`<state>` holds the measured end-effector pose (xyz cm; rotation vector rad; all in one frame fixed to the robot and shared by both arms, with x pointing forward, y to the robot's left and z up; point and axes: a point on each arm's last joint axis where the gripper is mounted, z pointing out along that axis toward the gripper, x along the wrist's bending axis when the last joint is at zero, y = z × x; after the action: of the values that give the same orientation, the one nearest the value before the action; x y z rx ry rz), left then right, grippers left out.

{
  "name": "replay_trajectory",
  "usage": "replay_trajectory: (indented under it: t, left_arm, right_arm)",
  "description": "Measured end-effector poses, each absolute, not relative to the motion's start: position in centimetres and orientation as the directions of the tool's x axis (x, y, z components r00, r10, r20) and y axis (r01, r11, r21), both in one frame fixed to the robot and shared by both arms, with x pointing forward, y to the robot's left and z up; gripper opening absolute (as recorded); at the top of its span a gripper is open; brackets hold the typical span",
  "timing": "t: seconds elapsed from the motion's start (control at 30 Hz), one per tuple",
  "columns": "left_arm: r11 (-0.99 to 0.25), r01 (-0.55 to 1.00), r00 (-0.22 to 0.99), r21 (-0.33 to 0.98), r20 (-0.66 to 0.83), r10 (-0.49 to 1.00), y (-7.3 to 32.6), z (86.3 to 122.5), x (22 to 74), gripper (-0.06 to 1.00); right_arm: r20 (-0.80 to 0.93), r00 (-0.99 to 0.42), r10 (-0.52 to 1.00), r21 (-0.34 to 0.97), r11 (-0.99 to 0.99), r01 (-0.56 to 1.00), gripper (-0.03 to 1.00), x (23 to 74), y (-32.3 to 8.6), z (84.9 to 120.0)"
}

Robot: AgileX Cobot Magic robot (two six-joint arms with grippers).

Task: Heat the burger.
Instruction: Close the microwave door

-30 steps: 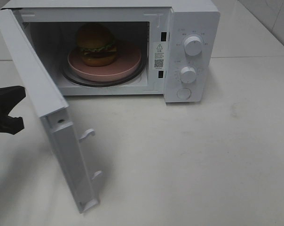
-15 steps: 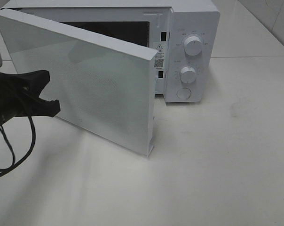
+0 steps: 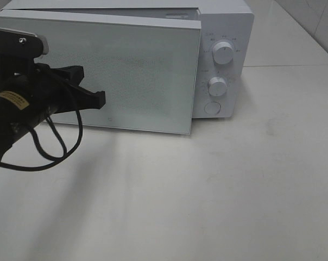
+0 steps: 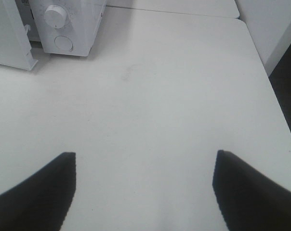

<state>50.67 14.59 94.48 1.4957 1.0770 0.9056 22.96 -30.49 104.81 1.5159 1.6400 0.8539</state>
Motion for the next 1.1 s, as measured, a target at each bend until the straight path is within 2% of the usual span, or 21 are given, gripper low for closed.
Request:
replay_trajectory:
  t: [0.57,0.73,1.1]
  left_arm:
    - [-0.018,0.155,0.298,0.988,-0.029,0.954,11.2,94.8,55.4,0.00]
    - [-0.038,0.219,0.331,0.975,-0.038,0.943,9.4,93.9,56.2,0.00]
    - [-0.042,0.245,0.345,0.969,-0.047,0.938,7.7,93.4,57.6,0.00]
  right_arm:
    - [-0.076,-0.035,0.996,0.857,0.083,0.509,0.75,23.0,-30.5,104.8]
    - [-0.076,-0.035,0.996,0.857,0.083,0.509,0.75,23.0,-30.5,104.8]
    - [-0.076,-0.035,0.996,0.857,0.083,0.508,0.75,22.9,-30.5,104.8]
